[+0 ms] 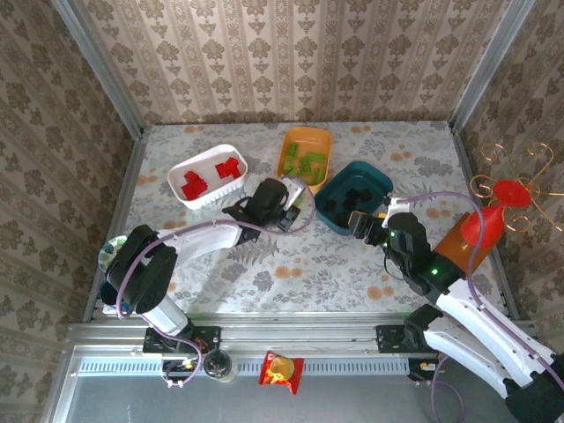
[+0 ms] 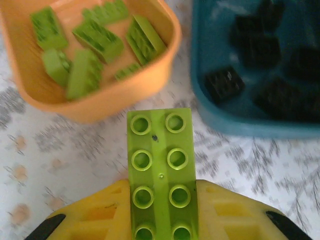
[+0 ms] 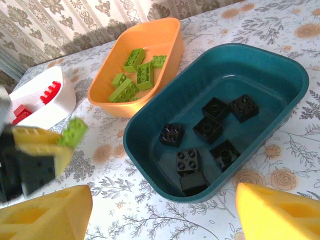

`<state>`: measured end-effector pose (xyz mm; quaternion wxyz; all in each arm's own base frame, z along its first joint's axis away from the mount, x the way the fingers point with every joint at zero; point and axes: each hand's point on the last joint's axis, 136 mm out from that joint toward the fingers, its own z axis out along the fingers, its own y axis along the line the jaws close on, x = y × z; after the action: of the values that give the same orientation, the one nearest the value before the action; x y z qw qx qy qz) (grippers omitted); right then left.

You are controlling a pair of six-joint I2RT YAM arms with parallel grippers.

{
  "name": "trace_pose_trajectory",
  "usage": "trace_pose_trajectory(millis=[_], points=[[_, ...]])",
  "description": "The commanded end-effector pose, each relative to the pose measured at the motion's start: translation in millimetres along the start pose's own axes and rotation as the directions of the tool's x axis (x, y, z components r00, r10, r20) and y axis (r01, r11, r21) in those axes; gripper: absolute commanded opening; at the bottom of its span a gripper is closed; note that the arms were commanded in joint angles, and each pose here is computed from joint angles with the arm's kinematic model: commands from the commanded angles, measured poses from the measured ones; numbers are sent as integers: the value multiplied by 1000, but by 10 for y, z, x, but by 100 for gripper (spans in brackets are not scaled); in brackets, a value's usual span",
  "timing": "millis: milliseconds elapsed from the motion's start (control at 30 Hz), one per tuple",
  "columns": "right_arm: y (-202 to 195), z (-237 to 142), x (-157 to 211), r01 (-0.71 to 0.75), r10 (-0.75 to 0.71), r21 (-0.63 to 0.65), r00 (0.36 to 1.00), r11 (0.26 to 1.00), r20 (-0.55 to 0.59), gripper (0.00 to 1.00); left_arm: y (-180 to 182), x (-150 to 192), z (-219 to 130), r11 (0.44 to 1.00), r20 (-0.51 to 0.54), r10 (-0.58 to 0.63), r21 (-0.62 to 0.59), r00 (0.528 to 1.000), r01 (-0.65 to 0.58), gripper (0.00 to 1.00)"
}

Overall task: Sort the legos into containers by color
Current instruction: Place the lego in the container.

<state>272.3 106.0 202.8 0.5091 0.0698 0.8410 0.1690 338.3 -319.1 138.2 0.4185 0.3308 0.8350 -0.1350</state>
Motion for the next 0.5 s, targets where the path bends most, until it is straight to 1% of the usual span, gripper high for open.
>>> trace_pose_trajectory(millis=[0,67,167,233,333,367,400,433,467], points=[[23,20,-34,-24,24,-11,1000,1000,11,77,197,-465,74,999,70,-53,6,996,52,28],[19,29,-22,-25,25,-9,1000,1000,6,77,301,-673,236,998,84,-63,13,994,62,28],[8,36,2,-26,26,-6,1000,1000,0,77,437,-876,504,998,80,-59,7,995,59,28],[0,46,21,-26,26,-3,1000,1000,-6,77,520,-956,675,998,67,-56,-4,996,56,28],[-6,54,40,-29,29,-2,1000,1000,-11,77,608,-976,928,998,31,-63,-10,998,63,29],[-3,54,40,-29,29,-3,1000,1000,-11,77,621,-957,986,998,19,-68,-11,998,68,33],[1,60,47,-28,28,-5,1000,1000,-15,78,642,-971,1011,997,18,-76,-13,997,76,42],[5,61,46,-25,25,-5,1000,1000,-18,82,670,-1000,998,996,31,-91,-15,995,91,50],[14,68,48,-21,21,-6,1000,1000,-23,85,686,-1044,954,994,50,-106,-11,993,106,55]])
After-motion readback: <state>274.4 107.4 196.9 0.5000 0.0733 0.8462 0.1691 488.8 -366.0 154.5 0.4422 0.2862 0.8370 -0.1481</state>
